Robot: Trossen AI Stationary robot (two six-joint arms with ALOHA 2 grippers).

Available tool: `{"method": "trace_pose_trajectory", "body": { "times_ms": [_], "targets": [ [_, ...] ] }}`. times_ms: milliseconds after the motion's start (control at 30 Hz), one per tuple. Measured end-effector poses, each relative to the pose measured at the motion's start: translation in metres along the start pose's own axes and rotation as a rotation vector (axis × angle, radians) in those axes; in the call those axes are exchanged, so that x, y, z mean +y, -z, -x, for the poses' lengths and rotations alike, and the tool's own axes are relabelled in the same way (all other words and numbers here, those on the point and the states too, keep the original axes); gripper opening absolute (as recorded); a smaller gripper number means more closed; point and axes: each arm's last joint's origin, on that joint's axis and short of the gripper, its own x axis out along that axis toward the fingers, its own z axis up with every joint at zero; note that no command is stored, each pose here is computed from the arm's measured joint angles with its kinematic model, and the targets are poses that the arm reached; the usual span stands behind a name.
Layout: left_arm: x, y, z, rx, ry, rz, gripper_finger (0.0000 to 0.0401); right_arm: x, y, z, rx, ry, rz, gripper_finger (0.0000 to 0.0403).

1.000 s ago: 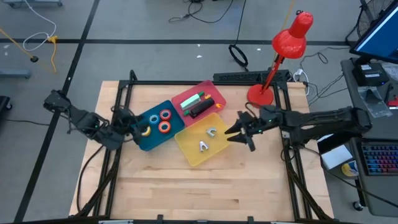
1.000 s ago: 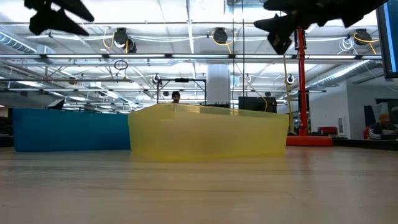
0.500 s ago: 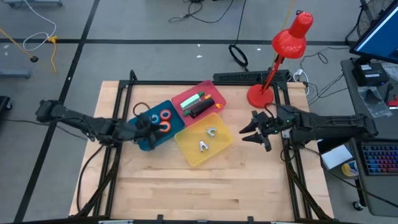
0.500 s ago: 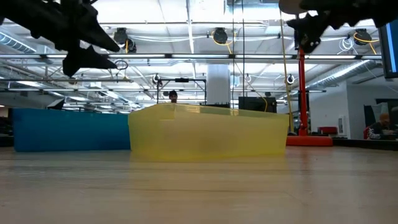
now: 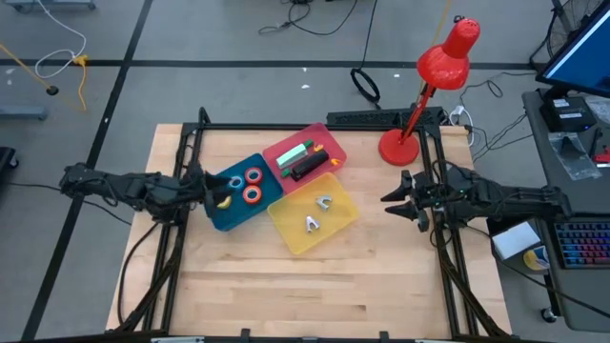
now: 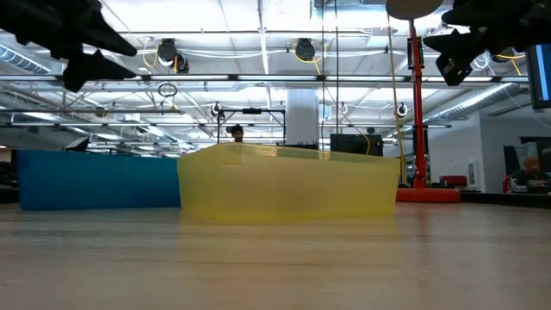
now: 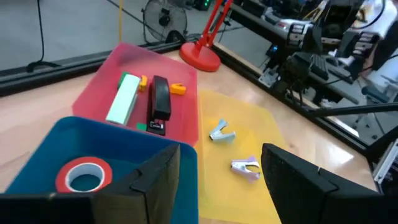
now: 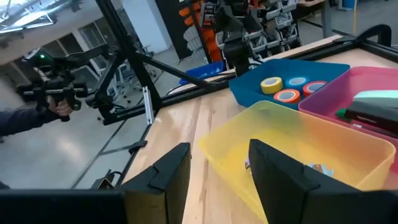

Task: Pick and place Stapler, Stapler remover, tape
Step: Return to Home Position

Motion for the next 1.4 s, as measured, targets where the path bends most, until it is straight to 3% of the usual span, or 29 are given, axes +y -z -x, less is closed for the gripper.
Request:
{"method": "trace_pose_trajectory", "body": {
  "times_ms": [367, 667, 833, 1133, 1400],
  "targets": [
    [0.005, 0.006, 0.013, -0.033, -0.046, -0.031, 0.0225, -0.005, 0.021, 0.011, -0.05, -0.018, 0.006, 0.0157],
    [0.011, 0.037, 0.0, -0.014, -0.023, -0.003, 0.0225, -0.015, 0.046, 0.007, -0.095, -0.038, -0.052, 0.0157],
    [0.016, 0.042, 0.001, -0.023, -0.014, -0.009, 0.0225, -0.02, 0.056, 0.005, -0.069, -0.028, -0.105, 0.0157],
    [0.036, 0.036, 0.025, -0.121, 0.002, -0.004, 0.0225, -0.02, 0.055, 0.005, -0.091, -0.034, -0.065, 0.0157],
    [0.032, 0.049, 0.011, -0.142, 0.058, 0.001, 0.0225, -0.018, 0.052, 0.006, -0.127, -0.046, 0.005, 0.0157]
  ]
}}
